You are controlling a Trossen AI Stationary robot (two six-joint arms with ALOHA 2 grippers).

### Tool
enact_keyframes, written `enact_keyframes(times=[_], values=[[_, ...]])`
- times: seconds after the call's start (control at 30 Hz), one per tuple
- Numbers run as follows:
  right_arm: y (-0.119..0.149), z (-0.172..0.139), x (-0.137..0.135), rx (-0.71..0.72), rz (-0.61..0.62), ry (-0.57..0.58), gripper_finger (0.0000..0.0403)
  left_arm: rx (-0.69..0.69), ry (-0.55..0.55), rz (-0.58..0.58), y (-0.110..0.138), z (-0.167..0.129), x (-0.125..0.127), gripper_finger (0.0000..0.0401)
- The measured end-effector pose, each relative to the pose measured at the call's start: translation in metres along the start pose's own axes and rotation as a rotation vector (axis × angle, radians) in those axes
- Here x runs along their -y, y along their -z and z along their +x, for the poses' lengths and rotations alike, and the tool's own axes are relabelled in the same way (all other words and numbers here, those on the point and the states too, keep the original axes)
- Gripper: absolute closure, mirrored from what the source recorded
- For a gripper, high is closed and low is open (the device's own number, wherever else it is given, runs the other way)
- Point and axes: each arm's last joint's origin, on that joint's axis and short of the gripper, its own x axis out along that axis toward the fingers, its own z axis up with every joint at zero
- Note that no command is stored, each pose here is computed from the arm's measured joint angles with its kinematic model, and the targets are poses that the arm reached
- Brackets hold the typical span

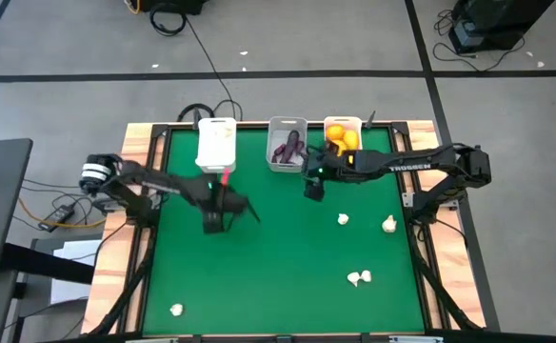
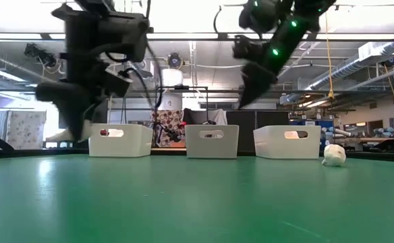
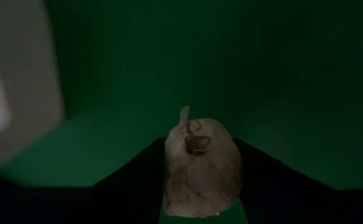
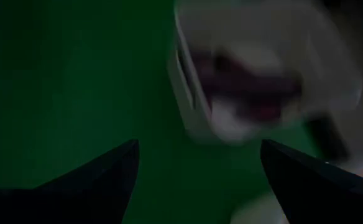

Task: Sort produce into baskets
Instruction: Put the garlic into the left white bin

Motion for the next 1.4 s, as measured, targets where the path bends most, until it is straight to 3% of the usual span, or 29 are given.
enact_keyframes(times=[0.27,0.47,0.63,1.03,1.27,1.4], values=[[0.037,0.006,-0.012,-0.159,0.071,0.008,0.0057,0.192,-0.003,-0.06,-0.006,-0.021,-0.084,0.0229],[0.043,0.002,-0.022,-0.173,0.106,-0.004,0.0057,0.323,-0.075,-0.145,-0.003,-0.038,-0.138,0.0229],[0.046,-0.003,-0.035,-0.18,0.113,-0.024,0.0057,0.37,-0.11,-0.251,0.002,-0.027,-0.177,0.0229],[0.052,-0.015,-0.06,-0.195,0.141,-0.055,0.0057,0.42,-0.147,-0.51,0.019,0.017,-0.224,0.0228],[0.052,-0.017,-0.06,-0.161,0.335,0.034,0.0057,0.447,-0.158,-0.629,0.028,0.022,-0.24,0.0213],[0.051,-0.024,-0.06,-0.133,0.374,0.035,0.0057,0.465,-0.127,-0.682,0.034,0.024,-0.247,0.0194]])
